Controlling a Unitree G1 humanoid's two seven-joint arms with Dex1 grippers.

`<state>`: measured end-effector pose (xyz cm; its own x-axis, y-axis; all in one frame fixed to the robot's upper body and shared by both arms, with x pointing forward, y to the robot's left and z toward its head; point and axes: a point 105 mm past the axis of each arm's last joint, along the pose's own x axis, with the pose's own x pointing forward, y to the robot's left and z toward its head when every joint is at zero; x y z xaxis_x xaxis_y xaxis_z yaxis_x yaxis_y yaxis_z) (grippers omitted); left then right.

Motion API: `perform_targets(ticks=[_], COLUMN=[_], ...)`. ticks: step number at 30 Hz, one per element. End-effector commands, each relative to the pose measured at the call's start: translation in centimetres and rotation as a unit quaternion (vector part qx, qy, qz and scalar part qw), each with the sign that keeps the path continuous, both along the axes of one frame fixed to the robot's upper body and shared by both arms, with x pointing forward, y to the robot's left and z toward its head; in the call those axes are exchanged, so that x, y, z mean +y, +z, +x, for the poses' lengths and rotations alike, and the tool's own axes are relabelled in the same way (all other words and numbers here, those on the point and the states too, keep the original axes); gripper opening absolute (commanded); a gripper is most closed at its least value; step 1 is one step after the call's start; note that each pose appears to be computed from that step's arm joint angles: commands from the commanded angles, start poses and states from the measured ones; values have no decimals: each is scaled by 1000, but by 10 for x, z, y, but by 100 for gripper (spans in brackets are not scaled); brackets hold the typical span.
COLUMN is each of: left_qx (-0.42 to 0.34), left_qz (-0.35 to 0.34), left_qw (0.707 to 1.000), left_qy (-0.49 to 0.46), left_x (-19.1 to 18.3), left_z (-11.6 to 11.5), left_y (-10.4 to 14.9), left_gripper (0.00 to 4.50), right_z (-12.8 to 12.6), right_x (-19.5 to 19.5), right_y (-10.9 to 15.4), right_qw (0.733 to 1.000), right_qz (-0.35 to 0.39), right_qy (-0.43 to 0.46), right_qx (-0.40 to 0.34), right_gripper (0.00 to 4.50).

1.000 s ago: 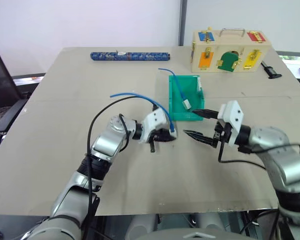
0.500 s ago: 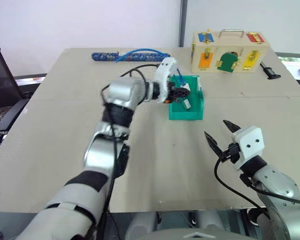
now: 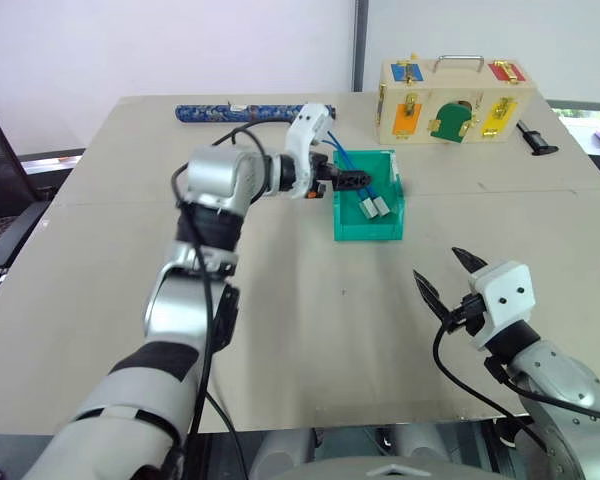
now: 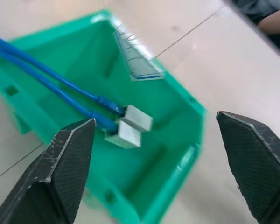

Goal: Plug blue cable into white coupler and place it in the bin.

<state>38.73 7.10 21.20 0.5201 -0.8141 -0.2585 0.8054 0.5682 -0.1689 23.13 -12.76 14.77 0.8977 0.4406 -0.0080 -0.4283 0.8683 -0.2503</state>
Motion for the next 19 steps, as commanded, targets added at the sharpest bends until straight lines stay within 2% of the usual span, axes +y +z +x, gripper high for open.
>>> perform_targets(ticks=[1,3,10,16,19], left_qx=[-143,-166,-151,-101,-76], left_qz=[-34,-50,-20,25,31], left_qw=[988,984,988,995,996], left_qy=[-35,-50,-31,9,28], left_x=[11,24,70,110,128], left_z=[-32,-54,-103,-143,-153], left_y=[24,15,-41,-81,-93], left_gripper=[430,430,430,430,430], right_z=[2,4,-4,-22,-28], right_x=[-6,-12,-43,-82,-91], right_y=[7,5,-10,-23,-30], right_qw=[1000,999,996,990,988], right_qz=[7,0,-32,-64,-74], right_qy=[16,30,78,87,86], right_qx=[-18,-12,35,89,107], right_gripper=[341,341,341,341,341])
